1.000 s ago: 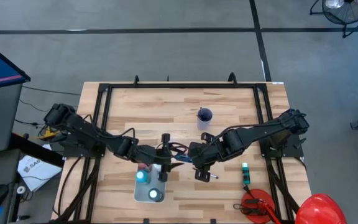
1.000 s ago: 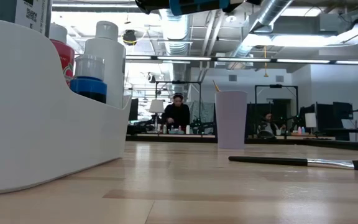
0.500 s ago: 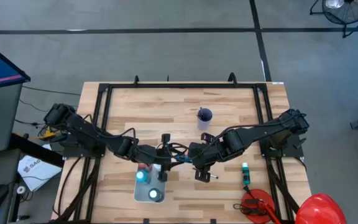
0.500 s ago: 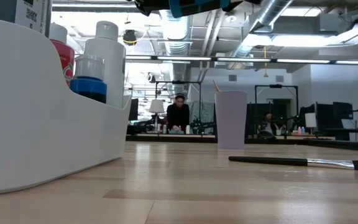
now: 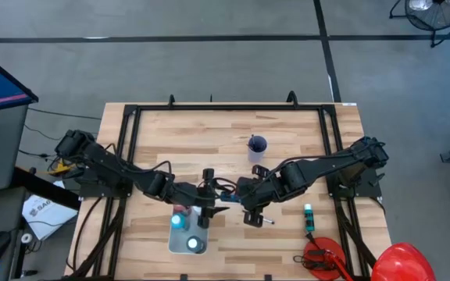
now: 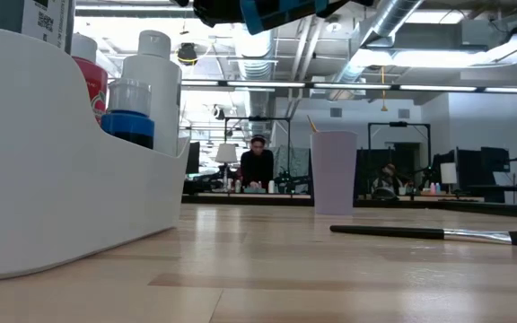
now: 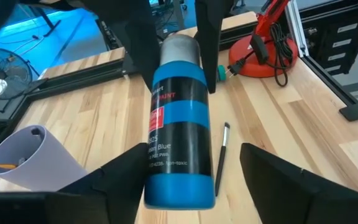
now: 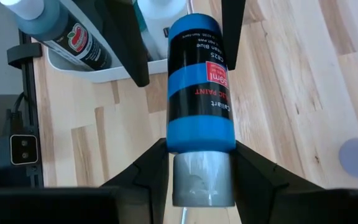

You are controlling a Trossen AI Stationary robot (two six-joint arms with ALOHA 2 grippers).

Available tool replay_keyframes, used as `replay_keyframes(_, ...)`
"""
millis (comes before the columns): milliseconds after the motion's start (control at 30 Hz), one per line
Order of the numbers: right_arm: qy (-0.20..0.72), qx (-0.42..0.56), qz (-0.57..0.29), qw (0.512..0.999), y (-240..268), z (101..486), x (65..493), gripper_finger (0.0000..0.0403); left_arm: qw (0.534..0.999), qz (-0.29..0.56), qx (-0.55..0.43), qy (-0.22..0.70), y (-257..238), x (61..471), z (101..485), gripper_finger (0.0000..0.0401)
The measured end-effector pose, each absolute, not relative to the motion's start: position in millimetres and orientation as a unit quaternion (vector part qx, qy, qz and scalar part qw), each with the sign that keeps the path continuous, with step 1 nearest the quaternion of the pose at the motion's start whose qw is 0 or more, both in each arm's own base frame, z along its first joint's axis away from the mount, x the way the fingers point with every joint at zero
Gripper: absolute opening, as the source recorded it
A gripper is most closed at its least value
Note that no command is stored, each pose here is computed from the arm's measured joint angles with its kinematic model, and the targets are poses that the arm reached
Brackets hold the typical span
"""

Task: Pick & Place Paint Supplies
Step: Put the black blue paint bottle into the white bin

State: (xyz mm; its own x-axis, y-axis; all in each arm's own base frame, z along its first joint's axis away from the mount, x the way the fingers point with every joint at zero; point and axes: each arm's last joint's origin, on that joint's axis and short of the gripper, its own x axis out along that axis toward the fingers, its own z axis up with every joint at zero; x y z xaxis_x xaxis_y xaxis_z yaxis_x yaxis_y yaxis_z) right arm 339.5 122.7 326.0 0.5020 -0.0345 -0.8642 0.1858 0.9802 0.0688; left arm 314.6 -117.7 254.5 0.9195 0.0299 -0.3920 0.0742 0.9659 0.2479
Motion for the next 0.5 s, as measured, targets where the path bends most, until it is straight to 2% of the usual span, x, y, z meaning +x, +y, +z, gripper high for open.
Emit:
replay_keyframes(200,0.486,0.078,-0.062,0.868,123.3,326.9,341.2,0.0128,0.971,-0.008,0.127,0.200,-115.9,315.3,254.6,0.0246)
replay_keyframes(500,0.484,0.080,-0.061,0.870,123.4,327.5,341.6,0.0128,0.971,-0.003,0.120,0.204,-113.9,317.8,251.6,0.0214)
